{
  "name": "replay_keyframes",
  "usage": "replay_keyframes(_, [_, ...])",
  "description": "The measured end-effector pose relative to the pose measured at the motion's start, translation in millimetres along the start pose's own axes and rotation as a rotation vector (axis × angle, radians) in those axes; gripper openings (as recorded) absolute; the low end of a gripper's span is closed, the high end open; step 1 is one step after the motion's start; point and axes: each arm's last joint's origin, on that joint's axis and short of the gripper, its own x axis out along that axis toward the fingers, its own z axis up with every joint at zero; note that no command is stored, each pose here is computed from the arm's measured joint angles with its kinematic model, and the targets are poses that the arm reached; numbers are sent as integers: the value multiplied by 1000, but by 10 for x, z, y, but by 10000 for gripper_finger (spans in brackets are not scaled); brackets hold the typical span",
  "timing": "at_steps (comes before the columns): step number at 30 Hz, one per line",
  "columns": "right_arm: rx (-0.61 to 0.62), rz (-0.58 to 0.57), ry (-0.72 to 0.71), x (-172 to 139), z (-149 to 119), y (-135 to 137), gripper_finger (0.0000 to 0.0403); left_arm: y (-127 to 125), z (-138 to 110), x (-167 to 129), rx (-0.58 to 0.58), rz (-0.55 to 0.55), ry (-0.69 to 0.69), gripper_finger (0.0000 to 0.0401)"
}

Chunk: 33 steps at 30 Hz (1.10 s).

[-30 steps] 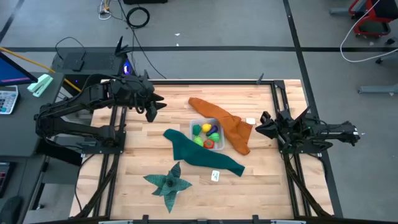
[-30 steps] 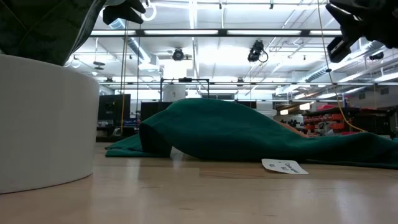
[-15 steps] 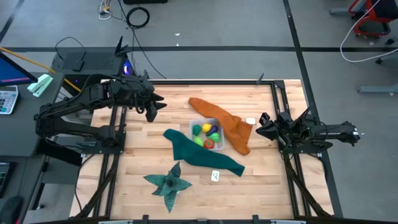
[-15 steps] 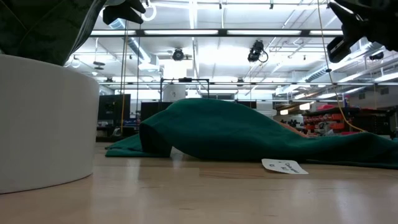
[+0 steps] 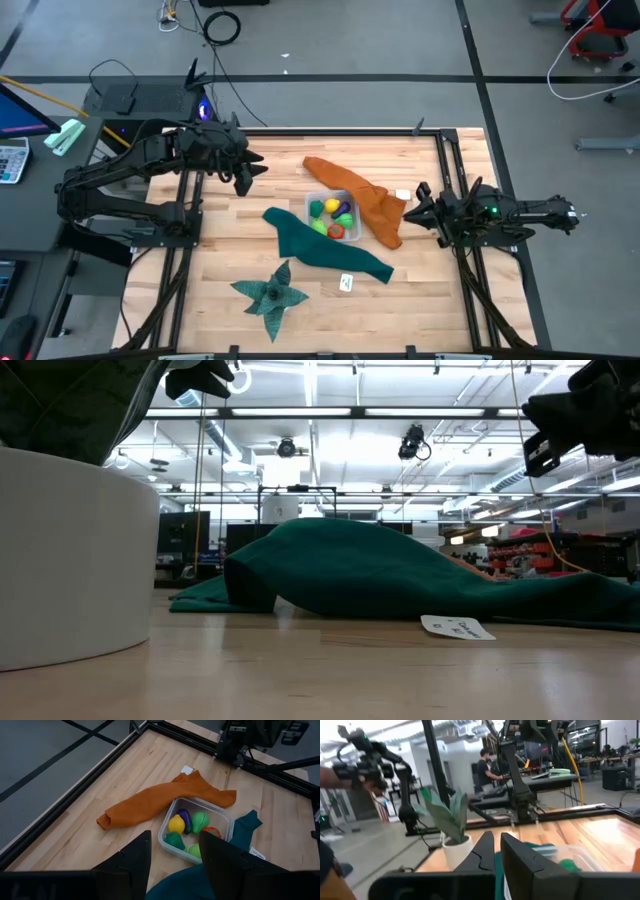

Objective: Pick and placing Produce into tupperware
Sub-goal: Return to Home Position

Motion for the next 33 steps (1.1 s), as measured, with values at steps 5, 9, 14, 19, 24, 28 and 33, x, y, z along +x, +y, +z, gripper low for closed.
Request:
replay_keyframes(5, [-45, -6, 32, -1, -31, -7, 0, 0, 0, 0, 0, 0, 0, 172])
replay_keyframes(9, [-44, -9, 47, -1, -46, -10, 0, 0, 1, 0, 4, 0, -1, 172])
replay_keyframes(14, [-15, -9, 48, -1, -47, -10, 0, -6, 42, -123, 33, -20, -84, 172])
replay_keyframes(19, [-15, -9, 48, -1, -47, -10, 0, 11, 120, -459, 71, 1, -293, 172])
replay_keyframes(24, [-14, -8, 48, -1, -47, -9, 0, 33, 90, -725, 78, -4, -412, 172])
replay_keyframes(28, [-14, -8, 48, -1, -47, -9, 0, 66, -160, -667, 59, -31, -544, 172])
replay_keyframes(33, [-14, -8, 48, -1, -47, -9, 0, 130, -580, -392, 12, -90, -665, 172])
